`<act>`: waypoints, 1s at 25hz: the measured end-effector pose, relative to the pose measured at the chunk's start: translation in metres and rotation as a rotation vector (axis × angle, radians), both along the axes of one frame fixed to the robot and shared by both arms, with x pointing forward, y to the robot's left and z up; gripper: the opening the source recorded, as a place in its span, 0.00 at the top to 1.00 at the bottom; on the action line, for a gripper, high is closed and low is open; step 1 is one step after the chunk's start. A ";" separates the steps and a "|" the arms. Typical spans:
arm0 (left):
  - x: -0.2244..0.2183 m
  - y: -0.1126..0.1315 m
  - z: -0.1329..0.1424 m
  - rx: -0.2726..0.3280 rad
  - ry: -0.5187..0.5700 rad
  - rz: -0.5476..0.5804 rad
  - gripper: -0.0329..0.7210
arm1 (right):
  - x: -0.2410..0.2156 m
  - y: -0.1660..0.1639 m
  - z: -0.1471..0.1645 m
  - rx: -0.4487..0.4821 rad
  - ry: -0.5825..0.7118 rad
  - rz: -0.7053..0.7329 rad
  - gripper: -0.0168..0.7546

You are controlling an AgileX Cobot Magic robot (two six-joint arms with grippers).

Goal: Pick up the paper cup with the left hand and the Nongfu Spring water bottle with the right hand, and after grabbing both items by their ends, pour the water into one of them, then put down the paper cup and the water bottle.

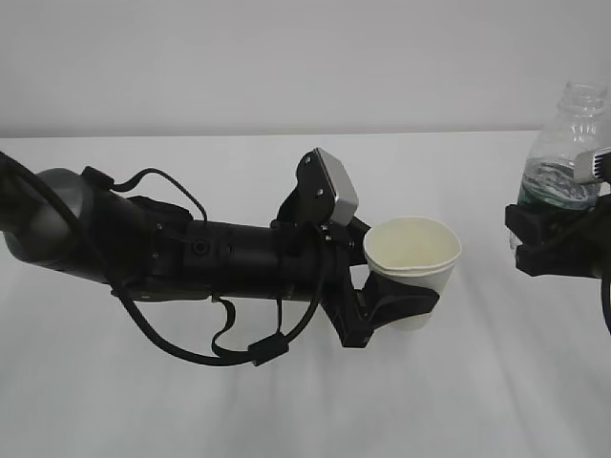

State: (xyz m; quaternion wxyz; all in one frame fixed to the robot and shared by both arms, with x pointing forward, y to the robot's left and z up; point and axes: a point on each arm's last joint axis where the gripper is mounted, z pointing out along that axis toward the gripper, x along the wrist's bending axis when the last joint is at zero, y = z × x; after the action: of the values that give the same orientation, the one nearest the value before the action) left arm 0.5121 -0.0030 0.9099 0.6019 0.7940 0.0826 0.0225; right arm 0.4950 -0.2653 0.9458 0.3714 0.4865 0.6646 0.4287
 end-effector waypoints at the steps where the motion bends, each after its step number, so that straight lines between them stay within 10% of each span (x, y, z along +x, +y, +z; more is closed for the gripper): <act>1: 0.000 0.000 0.000 0.001 0.000 0.001 0.30 | 0.000 0.000 0.001 0.001 -0.003 0.000 0.45; 25: -0.021 -0.016 -0.004 0.039 0.017 -0.066 0.30 | -0.001 0.003 0.001 -0.254 -0.072 0.137 0.45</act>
State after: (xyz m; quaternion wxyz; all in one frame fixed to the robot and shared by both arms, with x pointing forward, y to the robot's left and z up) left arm 0.4916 -0.0189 0.9064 0.5861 0.8080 0.0610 -0.0026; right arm 0.4943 -0.2621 0.9468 0.4234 0.3733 0.7313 0.3829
